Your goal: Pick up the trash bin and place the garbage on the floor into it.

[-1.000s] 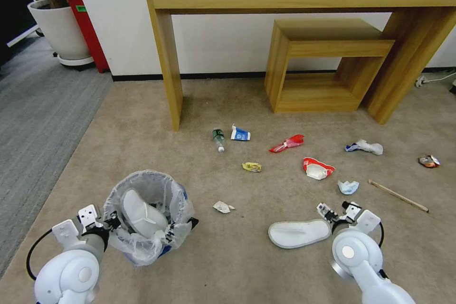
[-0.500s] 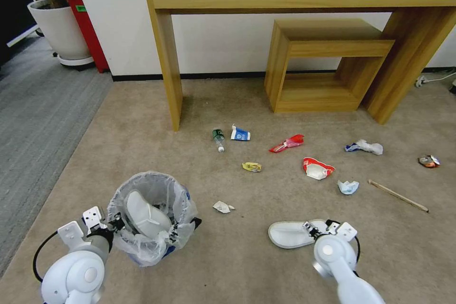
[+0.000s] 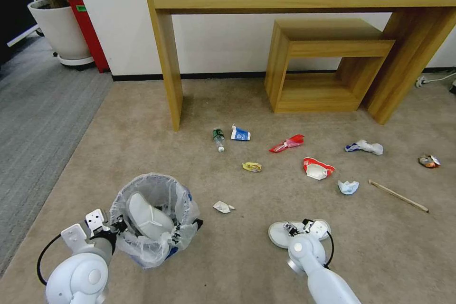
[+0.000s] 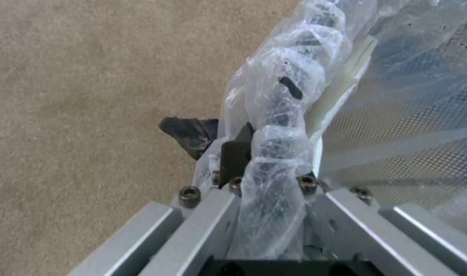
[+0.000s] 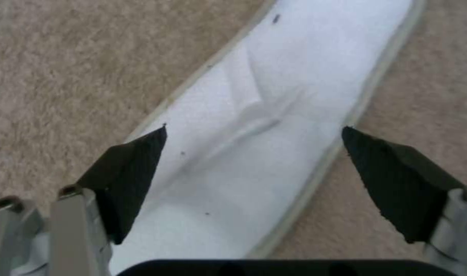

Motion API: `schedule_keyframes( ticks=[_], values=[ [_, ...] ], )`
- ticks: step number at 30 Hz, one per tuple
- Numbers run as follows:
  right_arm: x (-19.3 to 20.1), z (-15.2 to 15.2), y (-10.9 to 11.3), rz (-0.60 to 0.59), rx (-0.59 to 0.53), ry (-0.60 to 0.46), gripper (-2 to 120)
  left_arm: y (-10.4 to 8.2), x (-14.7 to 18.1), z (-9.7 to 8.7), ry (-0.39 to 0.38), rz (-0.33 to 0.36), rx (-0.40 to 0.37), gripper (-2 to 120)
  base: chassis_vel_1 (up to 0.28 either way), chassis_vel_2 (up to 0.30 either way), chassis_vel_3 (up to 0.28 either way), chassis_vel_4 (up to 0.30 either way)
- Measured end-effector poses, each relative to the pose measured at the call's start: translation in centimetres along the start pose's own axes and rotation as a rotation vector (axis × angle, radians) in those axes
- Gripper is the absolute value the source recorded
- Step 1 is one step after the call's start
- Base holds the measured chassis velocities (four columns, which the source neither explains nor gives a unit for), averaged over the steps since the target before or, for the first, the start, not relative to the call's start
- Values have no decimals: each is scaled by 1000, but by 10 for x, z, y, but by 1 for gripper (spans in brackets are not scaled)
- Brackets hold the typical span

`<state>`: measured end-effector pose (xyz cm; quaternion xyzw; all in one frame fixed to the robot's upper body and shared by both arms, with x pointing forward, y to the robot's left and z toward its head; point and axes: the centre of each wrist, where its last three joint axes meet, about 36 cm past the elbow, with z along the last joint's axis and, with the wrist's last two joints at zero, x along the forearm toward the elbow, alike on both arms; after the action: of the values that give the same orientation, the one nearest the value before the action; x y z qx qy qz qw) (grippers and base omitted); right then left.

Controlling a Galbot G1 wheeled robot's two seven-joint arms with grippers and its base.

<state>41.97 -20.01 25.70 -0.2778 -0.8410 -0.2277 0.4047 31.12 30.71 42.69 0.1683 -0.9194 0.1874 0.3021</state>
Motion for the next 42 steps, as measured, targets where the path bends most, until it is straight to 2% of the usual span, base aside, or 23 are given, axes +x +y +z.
schedule_keyframes(
  ticks=[2, 3, 6, 8, 9, 12, 13, 21, 25, 32, 36, 38, 41, 42],
  values=[
    [-1, 1, 1, -2, 2, -2, 84, -1, 0, 1, 1, 2, 0, 0, 0, 0, 0, 0],
    [-3, 2, 3, -3, 3, -5, 76, -2, 0, 2, 4, 4, 1, 0, 0, 0, 0, 0],
    [-5, 4, 4, -5, 8, -9, 69, -4, 0, 4, 7, 9, 3, 0, 0, 0, 0, 0],
    [-5, 7, 5, -7, 15, -15, 58, -6, 1, 5, 9, 17, 5, 0, 0, 0, 0, 0],
    [-5, 7, 5, -7, 15, -15, 58, -6, 1, 5, 9, 17, 5, 0, 0, 0, 0, 0],
    [-6, 11, 3, -5, 26, -25, 44, -9, 2, 7, 10, 25, 6, 0, 0, 0, 0, 0],
    [-6, 11, 3, -5, 26, -25, 44, -9, 2, 7, 10, 25, 6, 0, 0, 0, 0, 0],
    [-14, 20, -1, -10, 59, -45, 10, -10, 6, 7, -1, 38, 2, 0, 0, 0, 0, 0],
    [-16, 24, -2, -22, 72, -57, 3, -10, 6, 7, -2, 38, 1, 0, 0, 0, 0, 0],
    [-3, 19, -8, -95, 60, -111, 0, -8, 3, 7, 1, 32, -3, 0, 0, 0, 0, 0],
    [32, -9, -16, -249, 21, -228, 0, -4, 2, 5, -2, 23, -11, 0, 0, 0, 0, 0],
    [37, -13, -16, -270, 18, -247, 0, -4, 2, 5, -2, 22, -11, 0, 0, 0, 0, 0],
    [84, -49, -12, -442, 15, -382, 0, -3, 4, 5, -2, 21, -16, 0, 0, 0, 0, 0],
    [84, -49, -12, -442, 15, -382, 0, -3, 4, 5, -2, 21, -16, 0, 0, 0, 0, 0]
  ],
)
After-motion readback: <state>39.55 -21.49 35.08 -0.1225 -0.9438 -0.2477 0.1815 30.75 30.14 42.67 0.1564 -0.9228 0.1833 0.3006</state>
